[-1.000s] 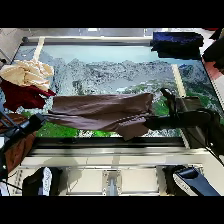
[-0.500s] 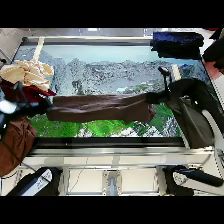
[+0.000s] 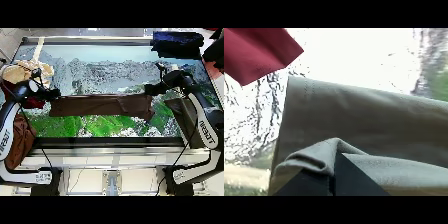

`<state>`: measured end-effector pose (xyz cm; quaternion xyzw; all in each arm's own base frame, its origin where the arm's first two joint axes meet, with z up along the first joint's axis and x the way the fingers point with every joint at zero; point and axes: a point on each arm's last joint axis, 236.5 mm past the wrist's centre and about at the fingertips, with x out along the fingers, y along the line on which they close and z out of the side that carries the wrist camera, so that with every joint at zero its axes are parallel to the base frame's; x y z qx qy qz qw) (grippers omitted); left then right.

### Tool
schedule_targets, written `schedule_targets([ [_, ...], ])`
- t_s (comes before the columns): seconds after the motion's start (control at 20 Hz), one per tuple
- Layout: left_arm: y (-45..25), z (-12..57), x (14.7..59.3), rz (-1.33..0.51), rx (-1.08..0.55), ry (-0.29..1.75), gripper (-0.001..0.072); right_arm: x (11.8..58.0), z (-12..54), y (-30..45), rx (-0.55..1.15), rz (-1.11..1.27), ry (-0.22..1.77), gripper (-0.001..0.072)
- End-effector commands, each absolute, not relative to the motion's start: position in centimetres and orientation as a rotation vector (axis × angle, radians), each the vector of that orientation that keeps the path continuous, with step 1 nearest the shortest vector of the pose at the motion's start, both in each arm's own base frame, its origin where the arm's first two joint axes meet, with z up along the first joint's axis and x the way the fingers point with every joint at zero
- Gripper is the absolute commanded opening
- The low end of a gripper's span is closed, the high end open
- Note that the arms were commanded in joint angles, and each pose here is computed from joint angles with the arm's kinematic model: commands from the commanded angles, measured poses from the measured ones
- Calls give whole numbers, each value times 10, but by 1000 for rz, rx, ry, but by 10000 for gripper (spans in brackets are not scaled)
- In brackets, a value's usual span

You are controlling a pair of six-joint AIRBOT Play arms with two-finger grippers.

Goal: Fold the shirts.

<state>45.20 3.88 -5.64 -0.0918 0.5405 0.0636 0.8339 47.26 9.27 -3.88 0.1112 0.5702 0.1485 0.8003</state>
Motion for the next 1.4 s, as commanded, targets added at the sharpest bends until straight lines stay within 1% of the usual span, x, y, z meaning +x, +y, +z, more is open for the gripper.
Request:
schedule_targets([
  [0.0, 47, -83, 462, 185, -181, 1160, 5, 489, -68, 91, 288, 279, 1220, 13],
  [0.2, 44, -87, 474, 187, -202, 1118, 10, 489, -90, 91, 303, 269, 1249, 15],
  [0.3, 40, -82, 480, 178, -198, 1097, 63, 496, -83, 92, 311, 268, 1224, 20],
  [0.35, 40, -76, 484, 176, -197, 1085, 95, 498, -76, 93, 308, 279, 1222, 77],
  [0.4, 41, -67, 488, 175, -197, 1065, 318, 498, -67, 96, 302, 296, 1228, 221],
  [0.45, 41, -55, 493, 173, -196, 1038, 669, 498, -55, 96, 288, 316, 1239, 362],
  [0.5, 41, -42, 496, 171, -196, 1012, 711, 497, -43, 92, 261, 326, 1249, 383],
  [0.65, 39, 6, 498, 159, -193, 918, 711, 488, -4, 61, 150, 305, 1274, 388],
  [0.75, 29, 40, 496, 133, -178, 856, 711, 479, 15, 30, 110, 268, 1271, 397],
  [0.8, 20, 52, 495, 104, -147, 836, 711, 477, 23, 14, 127, 244, 1259, 438],
  [0.85, 7, 62, 492, 59, -94, 824, 711, 477, 30, 0, 175, 227, 1242, 457],
  [1.0, -52, 76, 489, -113, 91, 791, 713, 480, 44, -12, 444, 283, 1168, 458],
  [1.15, -120, 76, 489, -245, 199, 748, 713, 468, 18, -22, 598, 308, 1173, 458],
  [1.2, -141, 76, 491, -275, 210, 747, 713, 460, 2, -18, 643, 323, 1206, 490],
  [1.25, -158, 75, 496, -296, 207, 754, 713, 452, -18, -8, 704, 339, 1248, 572],
  [1.35, -185, 68, 506, -328, 221, 800, 713, 442, -51, 14, 800, 397, 1314, 628],
])
